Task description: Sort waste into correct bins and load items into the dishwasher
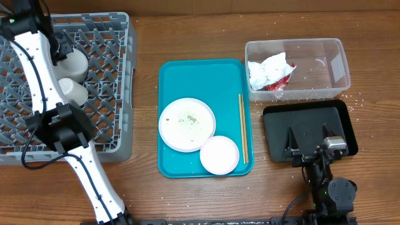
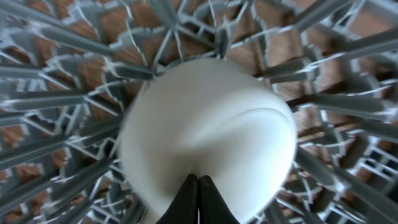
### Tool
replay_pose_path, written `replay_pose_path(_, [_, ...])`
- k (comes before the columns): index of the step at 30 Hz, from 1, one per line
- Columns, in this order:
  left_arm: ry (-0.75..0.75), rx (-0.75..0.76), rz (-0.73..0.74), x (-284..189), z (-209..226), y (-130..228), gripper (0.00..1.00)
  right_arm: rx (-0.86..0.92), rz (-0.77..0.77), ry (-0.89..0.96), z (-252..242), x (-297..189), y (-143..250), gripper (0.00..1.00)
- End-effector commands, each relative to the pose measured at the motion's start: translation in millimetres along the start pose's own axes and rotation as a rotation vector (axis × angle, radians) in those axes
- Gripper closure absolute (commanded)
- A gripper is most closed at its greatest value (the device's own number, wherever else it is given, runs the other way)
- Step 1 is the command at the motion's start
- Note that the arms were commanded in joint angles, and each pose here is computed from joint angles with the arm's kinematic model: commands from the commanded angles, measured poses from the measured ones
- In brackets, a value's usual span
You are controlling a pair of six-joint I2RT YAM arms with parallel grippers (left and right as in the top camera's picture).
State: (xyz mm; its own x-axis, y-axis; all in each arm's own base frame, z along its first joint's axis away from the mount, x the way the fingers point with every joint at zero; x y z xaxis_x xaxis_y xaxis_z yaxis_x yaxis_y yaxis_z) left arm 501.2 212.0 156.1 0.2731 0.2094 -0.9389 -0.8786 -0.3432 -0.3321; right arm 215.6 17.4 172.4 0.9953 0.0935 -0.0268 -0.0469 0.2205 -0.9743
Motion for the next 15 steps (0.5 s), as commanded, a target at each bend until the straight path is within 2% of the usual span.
replay_pose_path(1, [-0.028,0.011,0.041,23,8,6,0.96,-0.004,-0.002,-0.001,0,0,2,0.0])
replay_pose_path(6, [-0.117,-0.09,0.033,23,35,5,0.96,-0.004,-0.002,-0.001,0,0,2,0.0])
replay_pose_path(9, [-0.109,-0.118,0.03,15,40,6,0.96,-0.004,-0.002,-0.001,0,0,2,0.0])
replay_pose_path(15, [-0.049,-0.122,-0.091,-44,33,-10,0.96,-0.004,-0.002,-0.001,0,0,2,0.0])
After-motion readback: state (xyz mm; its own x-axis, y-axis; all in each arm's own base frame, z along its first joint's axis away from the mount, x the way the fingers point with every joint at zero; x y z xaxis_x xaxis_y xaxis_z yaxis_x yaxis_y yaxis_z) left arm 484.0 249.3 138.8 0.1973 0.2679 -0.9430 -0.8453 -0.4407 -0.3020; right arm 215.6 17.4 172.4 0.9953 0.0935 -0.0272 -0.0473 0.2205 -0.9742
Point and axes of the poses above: each gripper's point midway between its finger pads, its own x axis out along the fingers, its own z axis along the line the jaws close on, y = z × x, the point moved 3 cm from there along -x, back along the fingers, and after that the axes turned 7 degrees about x, right-handed, at the moved point
